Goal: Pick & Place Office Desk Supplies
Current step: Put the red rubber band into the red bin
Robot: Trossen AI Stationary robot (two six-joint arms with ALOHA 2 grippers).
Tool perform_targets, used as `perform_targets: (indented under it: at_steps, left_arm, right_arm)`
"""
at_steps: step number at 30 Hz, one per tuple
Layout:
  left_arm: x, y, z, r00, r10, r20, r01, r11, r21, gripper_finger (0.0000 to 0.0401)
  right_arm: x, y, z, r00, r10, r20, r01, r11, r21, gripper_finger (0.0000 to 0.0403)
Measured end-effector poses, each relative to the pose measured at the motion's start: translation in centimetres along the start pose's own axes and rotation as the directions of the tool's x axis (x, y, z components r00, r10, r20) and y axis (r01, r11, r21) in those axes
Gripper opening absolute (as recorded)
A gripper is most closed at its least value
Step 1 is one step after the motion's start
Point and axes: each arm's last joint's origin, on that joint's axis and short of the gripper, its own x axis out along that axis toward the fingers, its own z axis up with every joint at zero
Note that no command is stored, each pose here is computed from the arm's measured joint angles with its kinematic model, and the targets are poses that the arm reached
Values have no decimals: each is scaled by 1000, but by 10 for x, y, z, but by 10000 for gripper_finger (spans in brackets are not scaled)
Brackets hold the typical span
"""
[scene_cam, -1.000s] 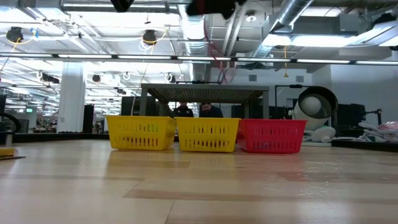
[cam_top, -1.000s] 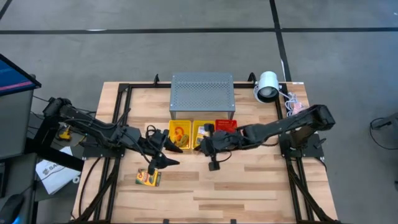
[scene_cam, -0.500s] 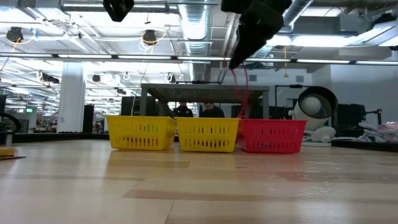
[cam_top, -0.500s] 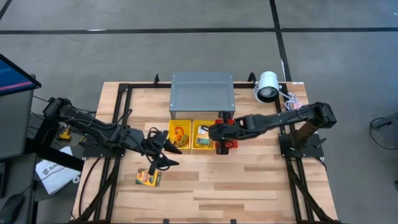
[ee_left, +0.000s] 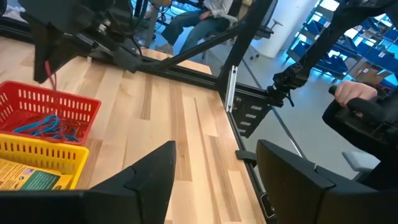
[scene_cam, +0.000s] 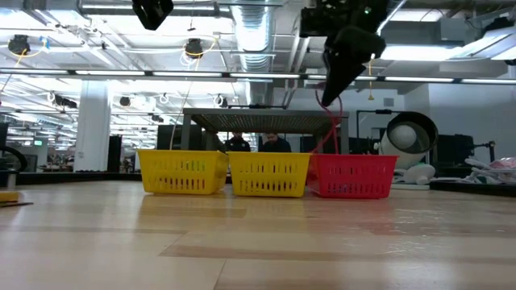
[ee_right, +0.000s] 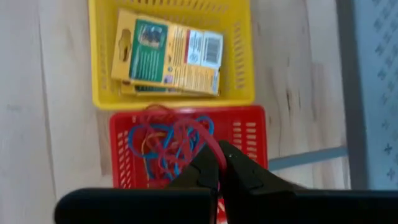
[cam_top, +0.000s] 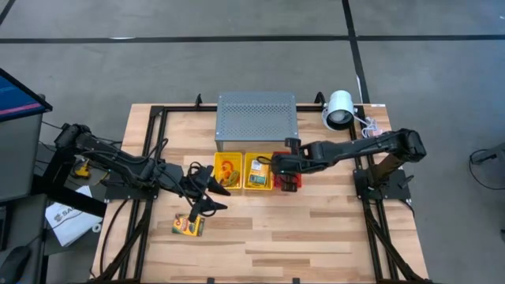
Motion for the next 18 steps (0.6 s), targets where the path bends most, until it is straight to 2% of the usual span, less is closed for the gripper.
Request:
perform_targets:
  at_steps: [9, 18]
  left_arm:
    - [0, 0, 0, 1000, 0, -1, 0, 1000, -27, 214]
    - [0, 0, 0, 1000, 0, -1, 0, 1000, -27, 206]
  right_arm:
    - [29, 4, -25, 994, 39, -100, -38, 999, 18, 0]
    - [61, 16, -48, 992, 107, -62, -103, 993, 64, 0]
